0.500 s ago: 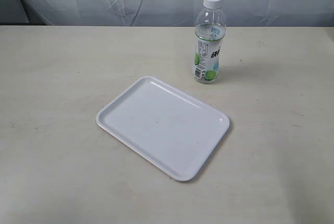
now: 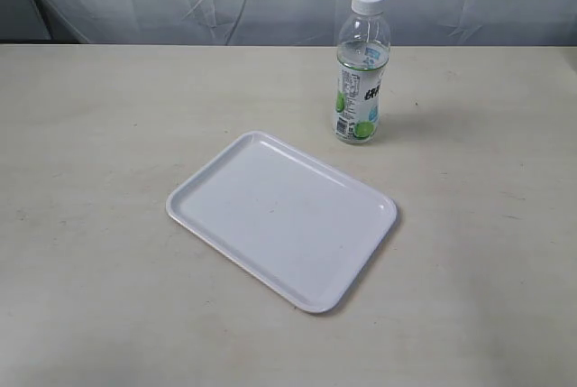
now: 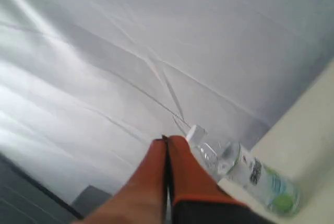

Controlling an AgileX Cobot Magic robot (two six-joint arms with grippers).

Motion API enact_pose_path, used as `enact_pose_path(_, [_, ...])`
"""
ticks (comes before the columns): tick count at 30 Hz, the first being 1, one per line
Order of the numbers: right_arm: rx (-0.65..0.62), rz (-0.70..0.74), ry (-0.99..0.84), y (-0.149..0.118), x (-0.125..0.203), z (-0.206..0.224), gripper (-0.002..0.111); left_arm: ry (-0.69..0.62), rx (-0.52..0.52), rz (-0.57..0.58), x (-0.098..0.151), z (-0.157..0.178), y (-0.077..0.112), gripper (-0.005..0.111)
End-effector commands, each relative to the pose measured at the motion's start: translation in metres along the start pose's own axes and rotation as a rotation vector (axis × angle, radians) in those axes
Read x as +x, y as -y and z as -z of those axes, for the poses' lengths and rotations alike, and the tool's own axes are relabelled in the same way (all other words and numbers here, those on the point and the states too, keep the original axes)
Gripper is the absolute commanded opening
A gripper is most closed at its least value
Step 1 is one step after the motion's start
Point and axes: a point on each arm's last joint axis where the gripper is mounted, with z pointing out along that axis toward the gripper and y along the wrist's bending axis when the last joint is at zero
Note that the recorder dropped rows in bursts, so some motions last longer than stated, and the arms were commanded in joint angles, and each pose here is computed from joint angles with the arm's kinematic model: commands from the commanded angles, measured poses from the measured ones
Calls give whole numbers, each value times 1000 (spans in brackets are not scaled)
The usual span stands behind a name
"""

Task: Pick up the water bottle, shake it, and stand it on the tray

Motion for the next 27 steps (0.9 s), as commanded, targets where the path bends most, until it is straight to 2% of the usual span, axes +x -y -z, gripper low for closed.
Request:
enact_pose_path(1, [-40,668,63,-46,-36,-3,-1,15,0,11,-1,0,0,0])
enact_pose_path(2, [33,767,-22,-53,-43,-24,-1,15,0,11,-1,0,0,0])
enact_pose_path(3, [71,802,-76,-53,-44,-35,-1,15,0,11,-1,0,0,0])
enact_pose_path(4, [178,875,-234,-51,-46,-69,-1,15,0,11,-1,0,0,0])
enact_pose_path(5, [230,901,-318,-45,-44,-88,-1,15,0,11,-1,0,0,0])
enact_pose_path(6, [321,926,-474,-36,-40,-126,-1,15,0,11,-1,0,0,0])
enact_pose_path(8, [414,878,-646,-20,-28,-178,-1,15,0,11,-1,0,0,0])
enact_pose_path(10, [449,815,-729,-2,-13,-219,-1,15,0,11,-1,0,0,0])
enact_pose_path(12, [402,825,-739,16,12,-243,-1,15,0,11,-1,0,0,0])
enact_pose_path(14, [308,904,-764,25,42,-255,-1,15,0,11,-1,0,0,0])
enact_pose_path(17, [196,1003,-844,28,82,-263,-1,15,0,11,-1,0,0,0])
enact_pose_path(21, [140,1016,-850,32,107,-269,-1,15,0,11,-1,0,0,0])
enact_pose_path(27, [152,1015,-878,44,117,-272,-1,15,0,11,-1,0,0,0])
